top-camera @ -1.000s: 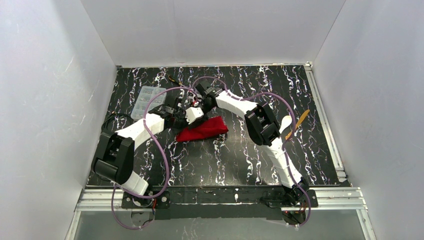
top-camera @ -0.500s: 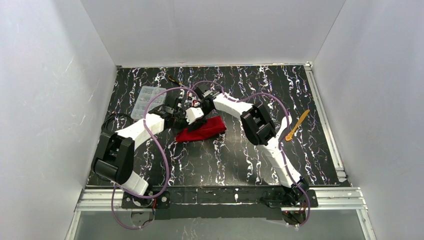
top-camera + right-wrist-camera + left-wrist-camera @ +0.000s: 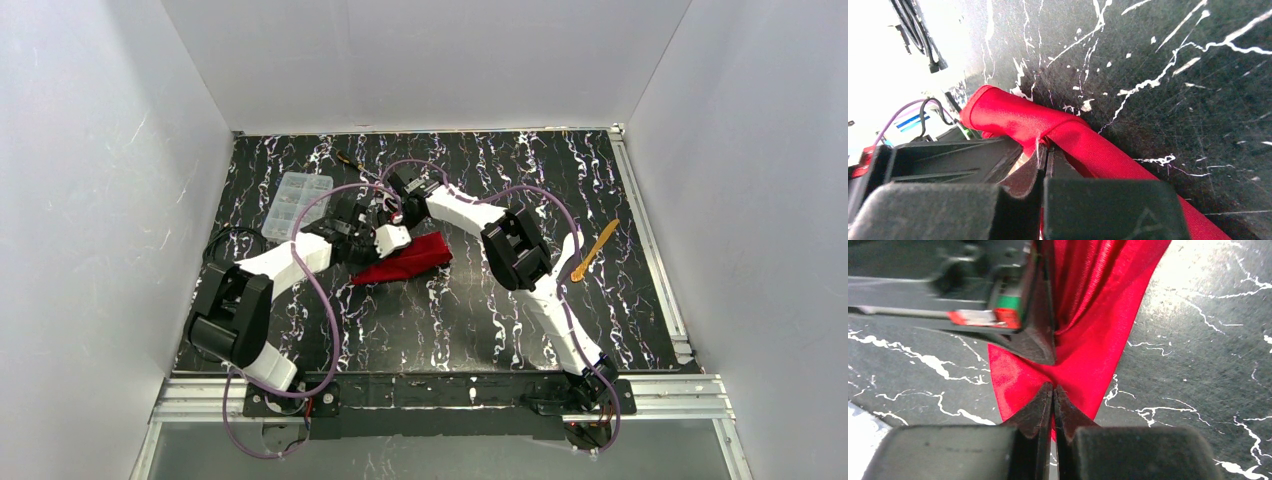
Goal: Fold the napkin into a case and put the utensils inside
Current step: Stuff the top corner of the smaller-rectangle-folded napkin into the folded napkin.
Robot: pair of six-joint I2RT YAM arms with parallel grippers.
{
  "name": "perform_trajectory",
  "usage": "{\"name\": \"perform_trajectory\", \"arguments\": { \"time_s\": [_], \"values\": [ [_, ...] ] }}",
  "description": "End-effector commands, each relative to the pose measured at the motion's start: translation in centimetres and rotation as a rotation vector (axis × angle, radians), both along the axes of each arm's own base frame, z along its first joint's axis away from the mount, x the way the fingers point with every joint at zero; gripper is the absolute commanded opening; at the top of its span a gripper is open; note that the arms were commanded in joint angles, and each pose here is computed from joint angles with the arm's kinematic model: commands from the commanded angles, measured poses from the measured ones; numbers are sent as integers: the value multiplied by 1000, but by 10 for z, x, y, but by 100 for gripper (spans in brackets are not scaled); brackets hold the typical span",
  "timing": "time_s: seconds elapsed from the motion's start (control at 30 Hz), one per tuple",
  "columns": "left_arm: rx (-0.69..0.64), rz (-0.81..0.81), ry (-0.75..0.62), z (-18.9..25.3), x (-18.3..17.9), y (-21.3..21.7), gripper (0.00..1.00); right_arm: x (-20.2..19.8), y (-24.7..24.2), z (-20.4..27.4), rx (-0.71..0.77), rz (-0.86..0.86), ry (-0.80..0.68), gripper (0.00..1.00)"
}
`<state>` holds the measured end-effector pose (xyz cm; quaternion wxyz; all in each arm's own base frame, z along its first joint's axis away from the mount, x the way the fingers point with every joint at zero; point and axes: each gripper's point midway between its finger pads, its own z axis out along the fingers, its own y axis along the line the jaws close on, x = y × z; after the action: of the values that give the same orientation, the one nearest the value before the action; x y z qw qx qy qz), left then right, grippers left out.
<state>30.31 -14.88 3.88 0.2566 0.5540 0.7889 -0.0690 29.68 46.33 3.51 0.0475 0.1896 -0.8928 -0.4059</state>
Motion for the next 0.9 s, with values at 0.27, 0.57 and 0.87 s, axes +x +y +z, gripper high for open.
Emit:
{"name": "perform_trajectory", "arguments": {
  "time_s": [0.27,0.57,0.87],
  "values": [
    [99,-113,26,-44,-19,14,0,7,3,-1,39,-12,-19,8],
    [105,-120,50,-51,-24,15,0,39,-19,37,130,-58,-80,55],
    [120,-130,53,-53,-27,17,0,64,-99,80,255,-175,-244,75]
  ]
}}
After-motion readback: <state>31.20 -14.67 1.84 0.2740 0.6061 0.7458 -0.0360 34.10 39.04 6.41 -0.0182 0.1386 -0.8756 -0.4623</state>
